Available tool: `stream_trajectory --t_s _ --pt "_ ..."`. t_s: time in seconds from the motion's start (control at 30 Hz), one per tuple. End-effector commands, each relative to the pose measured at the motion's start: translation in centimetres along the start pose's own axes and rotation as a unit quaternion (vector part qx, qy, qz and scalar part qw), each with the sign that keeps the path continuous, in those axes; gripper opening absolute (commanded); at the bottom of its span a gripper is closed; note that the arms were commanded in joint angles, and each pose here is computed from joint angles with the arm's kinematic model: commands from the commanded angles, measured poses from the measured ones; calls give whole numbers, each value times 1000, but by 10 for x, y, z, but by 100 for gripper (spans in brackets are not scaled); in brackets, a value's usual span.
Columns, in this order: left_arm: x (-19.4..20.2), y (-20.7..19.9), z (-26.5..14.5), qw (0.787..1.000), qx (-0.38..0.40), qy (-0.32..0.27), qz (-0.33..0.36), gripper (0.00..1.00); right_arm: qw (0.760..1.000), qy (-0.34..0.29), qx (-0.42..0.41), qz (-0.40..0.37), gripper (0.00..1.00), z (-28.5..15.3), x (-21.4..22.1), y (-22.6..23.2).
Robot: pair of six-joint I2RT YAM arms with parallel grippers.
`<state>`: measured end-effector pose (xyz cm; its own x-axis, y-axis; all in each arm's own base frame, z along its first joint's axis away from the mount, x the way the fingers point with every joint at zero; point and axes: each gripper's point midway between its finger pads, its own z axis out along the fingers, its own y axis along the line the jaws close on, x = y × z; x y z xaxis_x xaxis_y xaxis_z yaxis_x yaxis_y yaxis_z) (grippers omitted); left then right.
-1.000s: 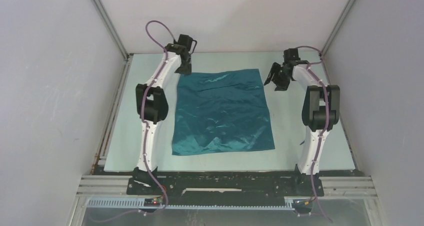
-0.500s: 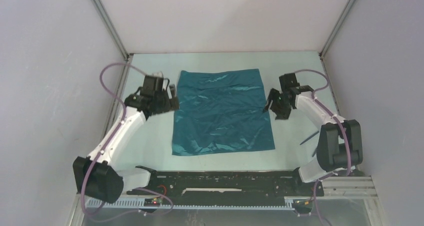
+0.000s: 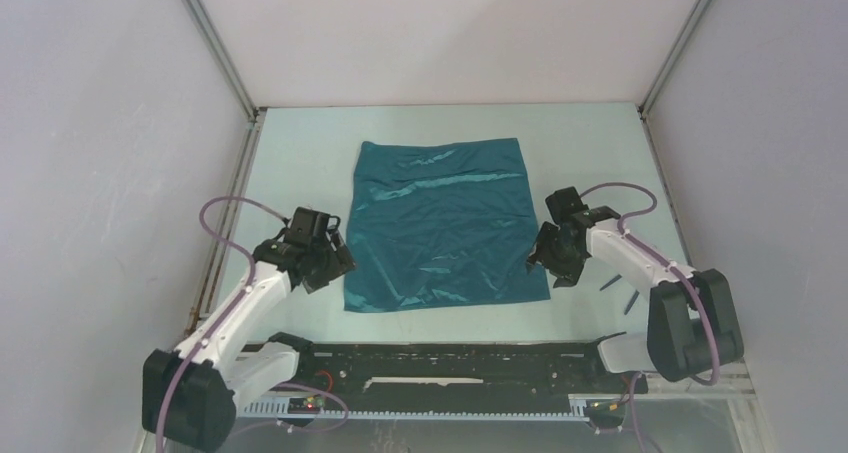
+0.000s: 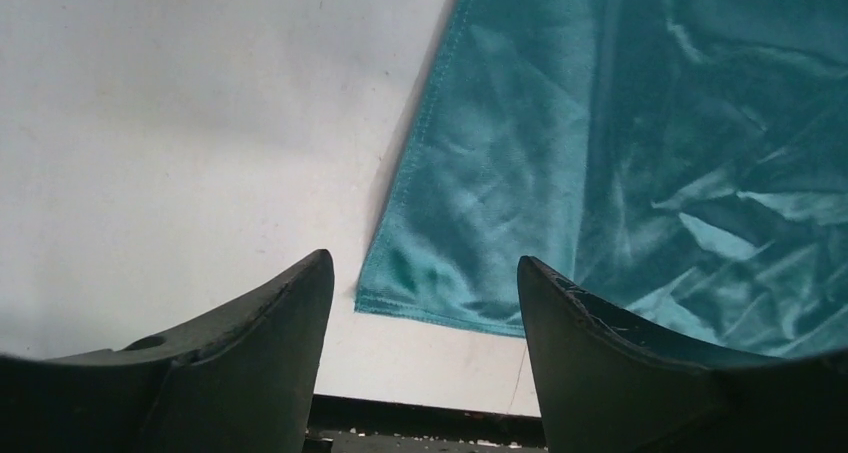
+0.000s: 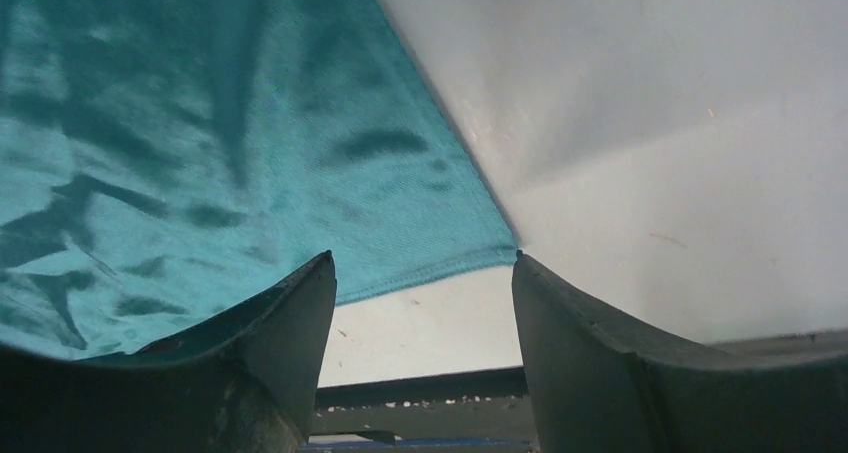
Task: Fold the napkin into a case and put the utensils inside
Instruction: Flatten out the crumpled napkin at the center of the board.
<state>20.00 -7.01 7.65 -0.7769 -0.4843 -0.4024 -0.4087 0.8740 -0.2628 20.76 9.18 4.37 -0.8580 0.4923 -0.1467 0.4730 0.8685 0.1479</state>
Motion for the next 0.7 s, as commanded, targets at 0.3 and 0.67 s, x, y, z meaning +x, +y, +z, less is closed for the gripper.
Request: stream_trajectory --t_s 0.3,0.67 --pt "-170 -118 26 978 183 -48 -92 85 959 -123 -243 -81 77 4 -192 129" --pt "-283 -151 151 978 174 -107 -33 87 920 -122 -366 -64 73 1 -271 198"
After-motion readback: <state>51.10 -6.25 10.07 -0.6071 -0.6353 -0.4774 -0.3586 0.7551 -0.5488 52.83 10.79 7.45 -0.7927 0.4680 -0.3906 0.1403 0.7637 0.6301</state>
